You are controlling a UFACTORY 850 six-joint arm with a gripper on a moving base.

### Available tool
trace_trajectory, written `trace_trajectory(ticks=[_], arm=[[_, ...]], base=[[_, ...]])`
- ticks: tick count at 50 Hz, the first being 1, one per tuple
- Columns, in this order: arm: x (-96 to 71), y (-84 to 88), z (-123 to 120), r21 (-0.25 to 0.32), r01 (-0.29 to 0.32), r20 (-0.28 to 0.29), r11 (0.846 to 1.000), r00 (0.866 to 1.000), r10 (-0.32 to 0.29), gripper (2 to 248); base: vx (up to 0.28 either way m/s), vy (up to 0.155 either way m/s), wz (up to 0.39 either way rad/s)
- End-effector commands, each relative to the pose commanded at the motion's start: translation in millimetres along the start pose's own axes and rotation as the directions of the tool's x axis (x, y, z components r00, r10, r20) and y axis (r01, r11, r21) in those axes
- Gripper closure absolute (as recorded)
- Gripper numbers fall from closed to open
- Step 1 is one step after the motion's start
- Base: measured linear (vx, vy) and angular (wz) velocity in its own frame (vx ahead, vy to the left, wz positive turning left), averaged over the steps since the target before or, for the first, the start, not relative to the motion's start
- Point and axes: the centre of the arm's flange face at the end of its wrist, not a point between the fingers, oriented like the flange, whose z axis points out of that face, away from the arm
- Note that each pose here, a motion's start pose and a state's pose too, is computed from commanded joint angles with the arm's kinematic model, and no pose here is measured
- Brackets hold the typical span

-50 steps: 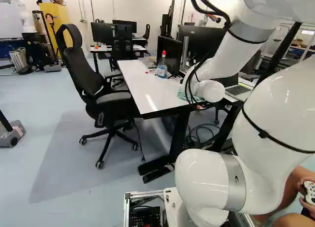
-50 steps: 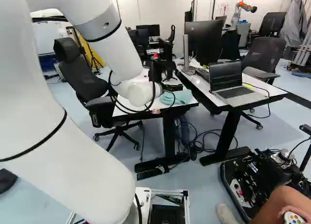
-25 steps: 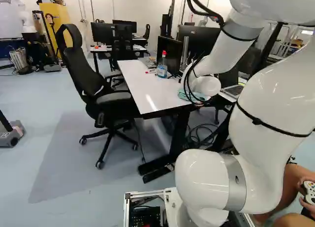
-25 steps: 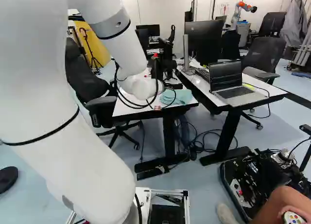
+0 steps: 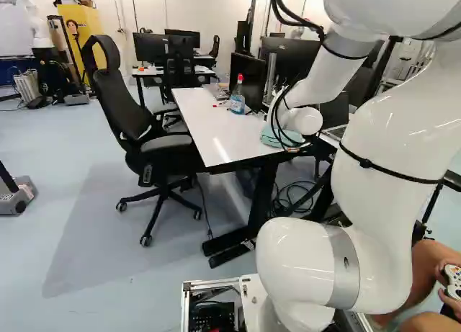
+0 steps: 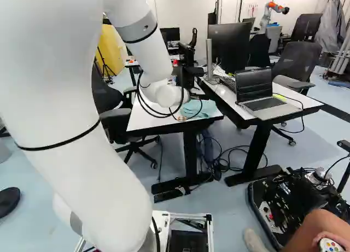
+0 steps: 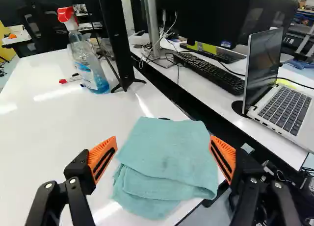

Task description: Clean the table with the green towel

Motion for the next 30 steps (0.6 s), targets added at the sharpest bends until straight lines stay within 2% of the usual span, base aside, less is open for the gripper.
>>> trace_trajectory(ticks=[30], arm=[[7.6,12.8,36.1,-0.023,-0.010,0.066,1.000,0.998,0.012,3]], base=[[0.000,0.000,0.000]])
